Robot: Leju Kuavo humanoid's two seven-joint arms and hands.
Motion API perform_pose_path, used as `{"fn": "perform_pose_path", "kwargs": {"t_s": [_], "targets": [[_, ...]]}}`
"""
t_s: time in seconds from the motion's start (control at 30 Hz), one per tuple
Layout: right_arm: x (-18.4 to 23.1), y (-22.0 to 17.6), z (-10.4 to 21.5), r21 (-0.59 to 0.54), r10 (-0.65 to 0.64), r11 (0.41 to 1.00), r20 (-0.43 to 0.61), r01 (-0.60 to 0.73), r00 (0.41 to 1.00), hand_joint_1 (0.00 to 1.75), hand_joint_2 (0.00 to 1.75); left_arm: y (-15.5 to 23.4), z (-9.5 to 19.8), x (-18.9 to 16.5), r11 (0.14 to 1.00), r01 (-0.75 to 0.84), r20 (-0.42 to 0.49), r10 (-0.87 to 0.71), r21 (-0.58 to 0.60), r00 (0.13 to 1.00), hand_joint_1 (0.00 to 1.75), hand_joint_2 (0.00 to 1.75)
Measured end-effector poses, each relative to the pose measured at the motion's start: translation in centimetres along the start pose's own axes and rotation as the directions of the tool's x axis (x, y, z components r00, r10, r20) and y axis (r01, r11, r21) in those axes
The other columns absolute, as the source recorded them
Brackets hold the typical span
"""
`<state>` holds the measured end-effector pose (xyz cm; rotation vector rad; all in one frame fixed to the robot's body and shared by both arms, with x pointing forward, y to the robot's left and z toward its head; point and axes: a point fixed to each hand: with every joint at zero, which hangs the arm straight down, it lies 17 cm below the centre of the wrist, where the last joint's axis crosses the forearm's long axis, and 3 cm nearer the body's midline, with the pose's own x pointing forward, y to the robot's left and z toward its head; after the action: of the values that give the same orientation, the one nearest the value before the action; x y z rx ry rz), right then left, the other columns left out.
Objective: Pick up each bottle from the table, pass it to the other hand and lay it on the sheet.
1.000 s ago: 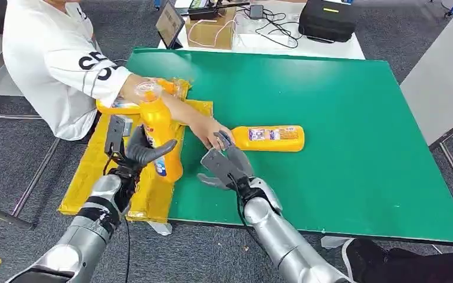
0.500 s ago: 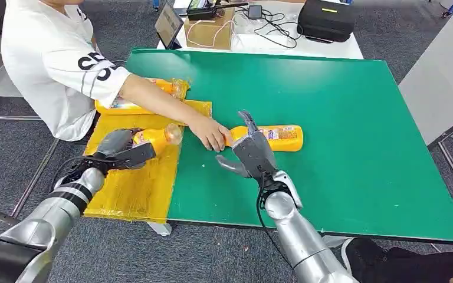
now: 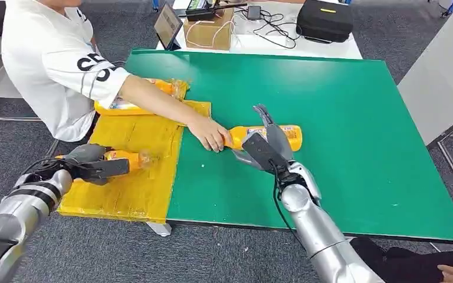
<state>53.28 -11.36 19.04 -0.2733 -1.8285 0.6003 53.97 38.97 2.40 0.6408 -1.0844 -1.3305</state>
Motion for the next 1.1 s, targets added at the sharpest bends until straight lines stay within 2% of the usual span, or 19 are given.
{"fn": "perform_pose_path", "kwargs": {"t_s": [0.03,0.07,0.2,0.37,0.67,0.9,1.03,1.1], "targets": [[-0.1,0.0,-0.1,0.008,0.014,1.0,-0.004,-0.014,1.0,0.0,1.75,-0.1,0.1,-0.1,1.0,0.007,0.006,-0.007,-0.002,1.0,0.05,1.75],[-0.2,0.0,-0.2,0.016,0.027,1.0,-0.005,-0.027,1.0,0.0,1.75,-0.1,0.2,-0.3,1.0,0.013,0.01,-0.013,-0.001,1.0,0.0,1.75],[-0.5,0.2,-0.3,0.04,0.058,0.998,-0.011,-0.057,0.998,0.0,1.75,-0.3,0.5,-0.8,1.0,0.018,0.002,-0.018,-0.001,1.0,0.0,1.75],[-1.1,0.6,-0.3,0.063,0.089,0.994,-0.025,-0.088,0.996,0.0,1.75,-0.1,0.3,-1.6,0.999,0.038,-0.05,-0.037,0.021,0.998,0.0,1.75],[-1.9,1.2,-0.2,0.087,0.12,0.989,-0.04,-0.116,0.992,0.0,1.75,0.0,0.2,-1.2,0.998,0.037,-0.041,-0.035,0.042,0.999,0.0,1.75],[-2.9,1.3,-0.2,0.115,0.163,0.981,-0.057,-0.155,0.985,0.0,1.75,-0.1,0.5,0.7,0.984,-0.088,0.062,0.079,0.156,0.995,0.0,1.75],[-3.9,2.1,0.2,0.156,0.206,0.969,-0.074,-0.193,0.976,0.0,1.75,0.8,0.9,3.1,0.915,-0.292,0.181,0.249,0.279,0.951,0.0,1.75],[-4.5,2.5,0.5,0.178,0.227,0.961,-0.082,-0.21,0.97,0.0,1.75,1.0,1.1,3.7,0.88,-0.36,0.213,0.304,0.311,0.928,0.0,1.75]]}}
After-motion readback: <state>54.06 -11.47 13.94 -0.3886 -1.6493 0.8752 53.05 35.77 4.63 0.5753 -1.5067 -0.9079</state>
